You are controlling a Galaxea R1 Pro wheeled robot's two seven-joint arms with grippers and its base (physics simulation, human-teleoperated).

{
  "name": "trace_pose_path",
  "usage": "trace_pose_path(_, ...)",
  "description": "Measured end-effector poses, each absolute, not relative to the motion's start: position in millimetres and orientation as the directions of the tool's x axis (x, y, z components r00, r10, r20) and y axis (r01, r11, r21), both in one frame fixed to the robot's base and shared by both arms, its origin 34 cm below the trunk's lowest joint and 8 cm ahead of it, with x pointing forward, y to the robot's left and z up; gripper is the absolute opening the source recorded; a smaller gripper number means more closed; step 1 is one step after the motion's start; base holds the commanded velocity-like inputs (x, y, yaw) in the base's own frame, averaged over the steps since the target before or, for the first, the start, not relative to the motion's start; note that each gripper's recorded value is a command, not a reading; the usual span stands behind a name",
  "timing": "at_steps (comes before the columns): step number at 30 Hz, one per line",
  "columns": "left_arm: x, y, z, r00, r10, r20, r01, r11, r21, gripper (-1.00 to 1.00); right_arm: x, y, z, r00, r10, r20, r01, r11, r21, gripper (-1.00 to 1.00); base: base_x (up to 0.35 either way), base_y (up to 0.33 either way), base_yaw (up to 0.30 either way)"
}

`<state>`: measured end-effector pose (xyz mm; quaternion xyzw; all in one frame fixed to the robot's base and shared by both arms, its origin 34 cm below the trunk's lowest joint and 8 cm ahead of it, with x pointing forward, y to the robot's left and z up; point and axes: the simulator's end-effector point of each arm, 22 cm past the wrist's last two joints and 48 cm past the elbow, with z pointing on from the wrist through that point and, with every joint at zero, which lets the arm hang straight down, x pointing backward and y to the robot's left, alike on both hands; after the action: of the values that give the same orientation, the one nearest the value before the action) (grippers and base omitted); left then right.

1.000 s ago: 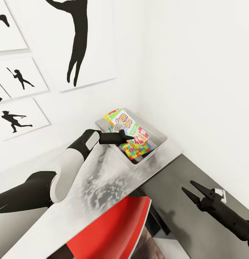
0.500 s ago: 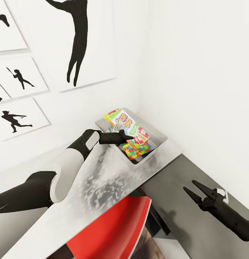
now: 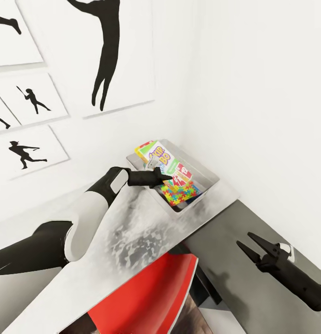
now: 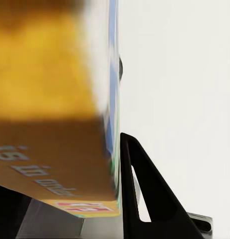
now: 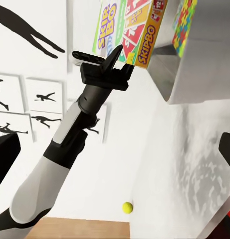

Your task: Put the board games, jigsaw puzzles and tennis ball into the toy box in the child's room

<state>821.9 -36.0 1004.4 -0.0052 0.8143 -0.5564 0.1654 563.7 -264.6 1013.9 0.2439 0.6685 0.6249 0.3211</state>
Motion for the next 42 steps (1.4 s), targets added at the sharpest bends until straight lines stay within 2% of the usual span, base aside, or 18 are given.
trace_pose_path(42, 834, -36, 1022, -0.938, -0.192, -0.287, 0.200, 0.375, -0.905, -1.00, 564, -263, 1010, -0.674, 0.730, -0.115, -0.066, 0.095, 0.993, 1.00, 0.000, 0.000, 0.005)
